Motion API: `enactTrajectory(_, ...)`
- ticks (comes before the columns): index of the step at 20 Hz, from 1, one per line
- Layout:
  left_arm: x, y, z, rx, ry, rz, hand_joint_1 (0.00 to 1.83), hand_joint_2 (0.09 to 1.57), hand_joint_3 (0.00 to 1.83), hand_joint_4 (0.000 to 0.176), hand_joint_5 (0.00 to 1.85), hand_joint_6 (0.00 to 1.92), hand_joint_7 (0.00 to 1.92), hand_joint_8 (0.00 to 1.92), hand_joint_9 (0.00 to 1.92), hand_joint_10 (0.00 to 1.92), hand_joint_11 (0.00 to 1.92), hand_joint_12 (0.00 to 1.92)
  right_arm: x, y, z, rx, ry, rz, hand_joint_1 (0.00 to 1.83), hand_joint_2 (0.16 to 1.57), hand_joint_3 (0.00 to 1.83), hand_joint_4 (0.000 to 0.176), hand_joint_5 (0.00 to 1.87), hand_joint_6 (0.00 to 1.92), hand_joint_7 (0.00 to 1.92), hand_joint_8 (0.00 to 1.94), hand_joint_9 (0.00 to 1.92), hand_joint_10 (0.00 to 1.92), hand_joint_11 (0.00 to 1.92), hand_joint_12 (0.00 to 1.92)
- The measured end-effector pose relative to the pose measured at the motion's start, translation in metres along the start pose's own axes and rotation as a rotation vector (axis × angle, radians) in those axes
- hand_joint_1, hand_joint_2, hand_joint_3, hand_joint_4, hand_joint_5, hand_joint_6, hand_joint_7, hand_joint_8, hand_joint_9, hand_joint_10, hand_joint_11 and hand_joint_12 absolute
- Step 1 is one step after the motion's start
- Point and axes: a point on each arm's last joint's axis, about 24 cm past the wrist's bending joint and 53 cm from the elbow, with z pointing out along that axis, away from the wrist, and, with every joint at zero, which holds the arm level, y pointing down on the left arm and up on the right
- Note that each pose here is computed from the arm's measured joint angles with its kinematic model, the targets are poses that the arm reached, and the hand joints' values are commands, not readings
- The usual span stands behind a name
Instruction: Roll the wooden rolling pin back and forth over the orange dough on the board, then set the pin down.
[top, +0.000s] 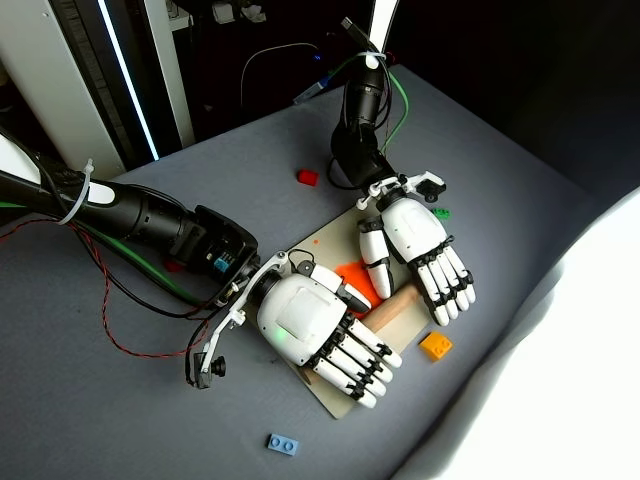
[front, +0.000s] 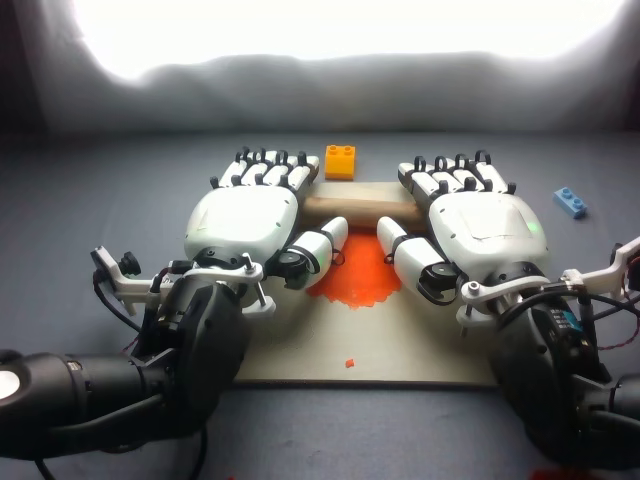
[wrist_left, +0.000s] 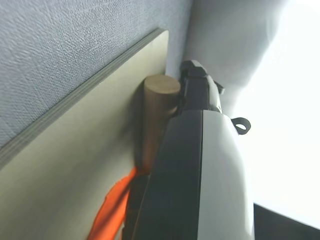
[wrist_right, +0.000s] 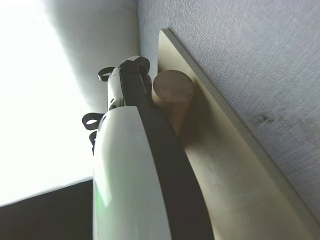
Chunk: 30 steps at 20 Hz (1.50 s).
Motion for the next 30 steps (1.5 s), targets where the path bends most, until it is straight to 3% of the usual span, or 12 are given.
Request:
enactTrajectory(2,0.000,0.001,-0.003,0.001,0.000,-0.003,0.00,1.48,0.00,0.000,0.15,0.00,0.18,0.00,0.12,0.00,0.00,0.16,0.000,0.001,-0.002,0.001,-0.001,0.005,0.00,1.48,0.00,0.000,0.29,0.01,0.31,0.00,0.23,0.00,0.00,0.40)
enactTrajectory(6,0.002,0.001,-0.007,0.006,0.002,-0.004,0.00,1.48,0.00,0.000,0.12,0.00,0.16,0.00,0.10,0.00,0.00,0.12,0.000,0.001,-0.005,-0.004,-0.006,0.002,0.00,1.48,0.00,0.000,0.30,0.01,0.34,0.00,0.26,0.01,0.00,0.55)
enactTrajectory(14,0.004,0.000,-0.012,0.010,0.015,0.010,0.00,1.48,0.00,0.000,0.12,0.01,0.15,0.00,0.09,0.00,0.00,0.18,0.002,0.001,-0.012,-0.011,-0.005,0.000,0.00,1.48,0.00,0.000,0.27,0.00,0.30,0.00,0.23,0.00,0.00,0.49)
enactTrajectory(20,0.004,-0.001,-0.017,0.013,0.021,0.003,0.00,1.48,0.00,0.000,0.10,0.00,0.13,0.00,0.08,0.00,0.00,0.04,0.003,0.001,-0.015,-0.012,-0.004,-0.004,0.00,1.48,0.00,0.000,0.26,0.00,0.28,0.00,0.23,0.00,0.00,0.44)
enactTrajectory(25,0.003,-0.002,-0.024,0.025,0.011,-0.001,0.00,1.48,0.00,0.000,0.12,0.01,0.15,0.01,0.10,0.01,0.03,0.01,0.003,0.001,-0.018,-0.015,-0.002,-0.011,0.00,1.48,0.00,0.000,0.28,0.01,0.30,0.00,0.24,0.00,0.00,0.48)
enactTrajectory(27,0.003,-0.002,-0.026,0.026,0.005,-0.004,0.00,1.48,0.00,0.000,0.11,0.00,0.15,0.00,0.09,0.01,0.04,0.02,0.004,0.002,-0.019,-0.016,-0.002,-0.011,0.00,1.48,0.00,0.000,0.30,0.01,0.32,0.01,0.26,0.01,0.00,0.60)
enactTrajectory(30,0.001,-0.003,-0.029,0.037,-0.009,0.000,0.00,1.48,0.00,0.000,0.13,0.01,0.16,0.01,0.10,0.01,0.05,0.04,0.005,0.001,-0.025,-0.020,0.000,-0.016,0.00,1.48,0.00,0.000,0.30,0.01,0.31,0.00,0.24,0.00,0.00,0.49)
